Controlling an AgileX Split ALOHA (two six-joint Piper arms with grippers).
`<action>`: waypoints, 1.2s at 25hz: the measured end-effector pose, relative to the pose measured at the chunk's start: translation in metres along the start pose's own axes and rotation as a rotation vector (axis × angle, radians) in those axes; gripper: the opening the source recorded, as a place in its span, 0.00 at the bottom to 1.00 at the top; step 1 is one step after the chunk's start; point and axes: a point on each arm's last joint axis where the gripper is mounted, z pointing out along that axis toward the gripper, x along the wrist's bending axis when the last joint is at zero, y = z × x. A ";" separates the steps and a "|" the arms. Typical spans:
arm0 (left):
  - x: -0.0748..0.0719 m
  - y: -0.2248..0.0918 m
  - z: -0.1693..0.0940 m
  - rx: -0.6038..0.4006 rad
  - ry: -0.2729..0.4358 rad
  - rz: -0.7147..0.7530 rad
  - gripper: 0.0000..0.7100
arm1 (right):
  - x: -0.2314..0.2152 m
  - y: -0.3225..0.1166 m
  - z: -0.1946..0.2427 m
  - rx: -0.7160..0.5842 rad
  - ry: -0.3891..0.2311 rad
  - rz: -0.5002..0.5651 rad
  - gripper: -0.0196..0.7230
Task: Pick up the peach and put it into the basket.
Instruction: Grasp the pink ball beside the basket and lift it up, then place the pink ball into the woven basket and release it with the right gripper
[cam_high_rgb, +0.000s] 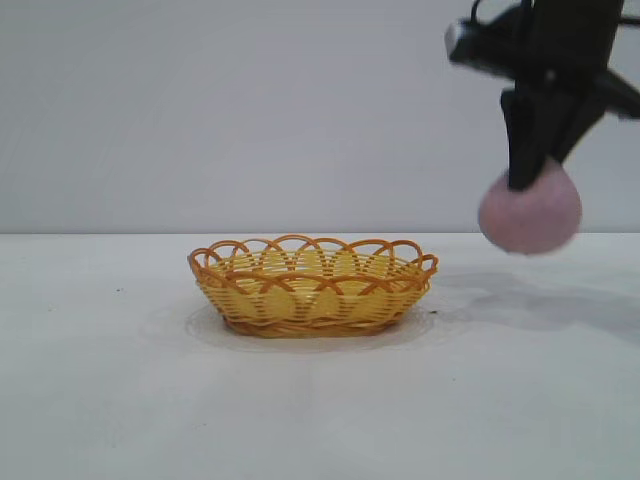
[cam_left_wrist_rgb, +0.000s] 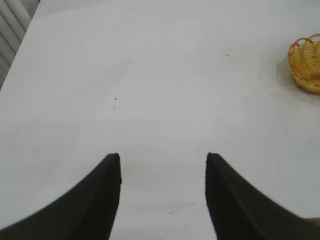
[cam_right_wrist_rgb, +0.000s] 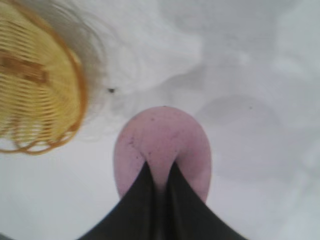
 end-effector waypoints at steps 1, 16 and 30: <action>0.000 0.000 0.000 0.000 0.000 0.000 0.52 | 0.006 0.000 -0.003 -0.011 0.017 -0.012 0.03; 0.000 0.000 0.000 0.000 0.000 0.000 0.52 | 0.117 0.024 0.056 -0.049 0.059 -0.284 0.03; 0.000 0.000 0.000 0.000 0.000 0.000 0.52 | 0.106 0.030 0.085 0.011 -0.017 -0.311 0.46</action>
